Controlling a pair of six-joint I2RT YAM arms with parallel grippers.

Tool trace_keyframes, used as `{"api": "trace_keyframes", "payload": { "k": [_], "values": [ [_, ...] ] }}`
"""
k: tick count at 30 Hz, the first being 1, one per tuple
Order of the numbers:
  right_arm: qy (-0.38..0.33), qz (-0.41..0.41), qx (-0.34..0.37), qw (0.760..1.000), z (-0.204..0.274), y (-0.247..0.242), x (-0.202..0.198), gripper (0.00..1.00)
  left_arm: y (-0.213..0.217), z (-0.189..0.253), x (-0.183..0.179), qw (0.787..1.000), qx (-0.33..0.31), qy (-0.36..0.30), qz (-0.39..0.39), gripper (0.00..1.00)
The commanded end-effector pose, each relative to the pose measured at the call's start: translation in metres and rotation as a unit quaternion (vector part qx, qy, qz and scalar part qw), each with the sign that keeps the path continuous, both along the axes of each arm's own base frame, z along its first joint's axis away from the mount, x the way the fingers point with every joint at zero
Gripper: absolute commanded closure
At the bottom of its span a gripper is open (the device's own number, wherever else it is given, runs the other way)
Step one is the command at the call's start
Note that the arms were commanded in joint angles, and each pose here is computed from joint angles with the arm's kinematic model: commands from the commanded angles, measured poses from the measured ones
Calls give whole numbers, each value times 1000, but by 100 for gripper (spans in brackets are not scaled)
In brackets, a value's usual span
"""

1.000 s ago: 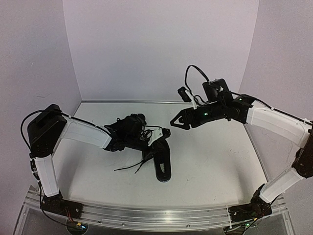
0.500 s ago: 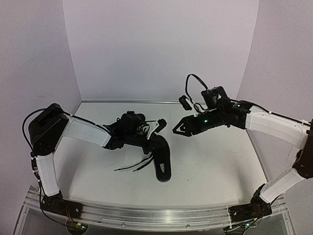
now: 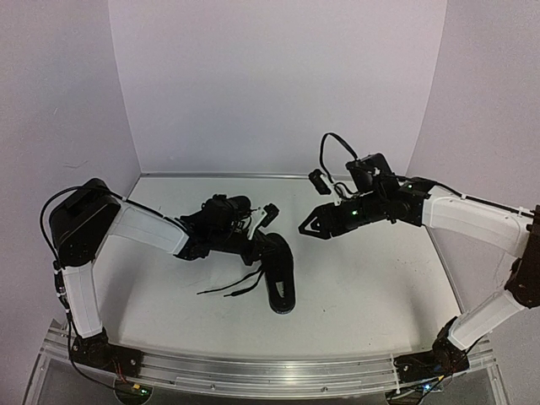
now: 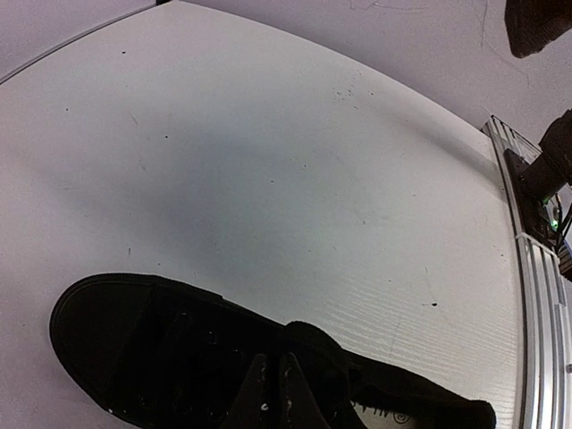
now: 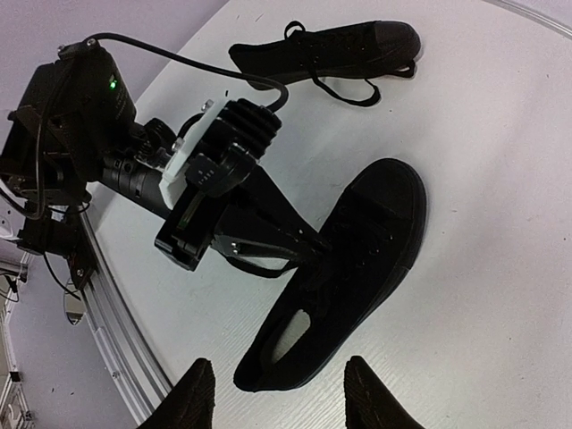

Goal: Tie the shoes

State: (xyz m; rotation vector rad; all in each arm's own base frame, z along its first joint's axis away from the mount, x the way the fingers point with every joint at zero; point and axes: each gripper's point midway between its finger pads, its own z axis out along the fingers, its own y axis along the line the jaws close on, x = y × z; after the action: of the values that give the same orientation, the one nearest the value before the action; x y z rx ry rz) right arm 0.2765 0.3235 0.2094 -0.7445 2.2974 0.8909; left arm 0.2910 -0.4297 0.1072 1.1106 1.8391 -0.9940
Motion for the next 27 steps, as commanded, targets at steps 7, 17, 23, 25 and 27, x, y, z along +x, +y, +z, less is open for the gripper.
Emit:
{"api": "trace_keyframes", "payload": {
  "k": [7, 17, 23, 25, 27],
  "values": [
    [-6, -5, 11, 1000, 0, 4, 5, 54, 12, 5, 22, 998, -25, -3, 59, 96],
    [14, 2, 9, 1000, -16, 10, 6, 57, 23, 8, 23, 996, -33, -10, 84, 94],
    [15, 2, 9, 1000, -16, 12, 8, 56, 31, 1, 29, 994, -13, -10, 108, 85],
    [16, 3, 9, 1000, -17, 12, 8, 56, 32, 3, 29, 994, -11, -10, 112, 79],
    [16, 3, 8, 1000, -18, 12, 8, 55, 37, 4, 33, 992, -6, -13, 129, 75]
  ]
}}
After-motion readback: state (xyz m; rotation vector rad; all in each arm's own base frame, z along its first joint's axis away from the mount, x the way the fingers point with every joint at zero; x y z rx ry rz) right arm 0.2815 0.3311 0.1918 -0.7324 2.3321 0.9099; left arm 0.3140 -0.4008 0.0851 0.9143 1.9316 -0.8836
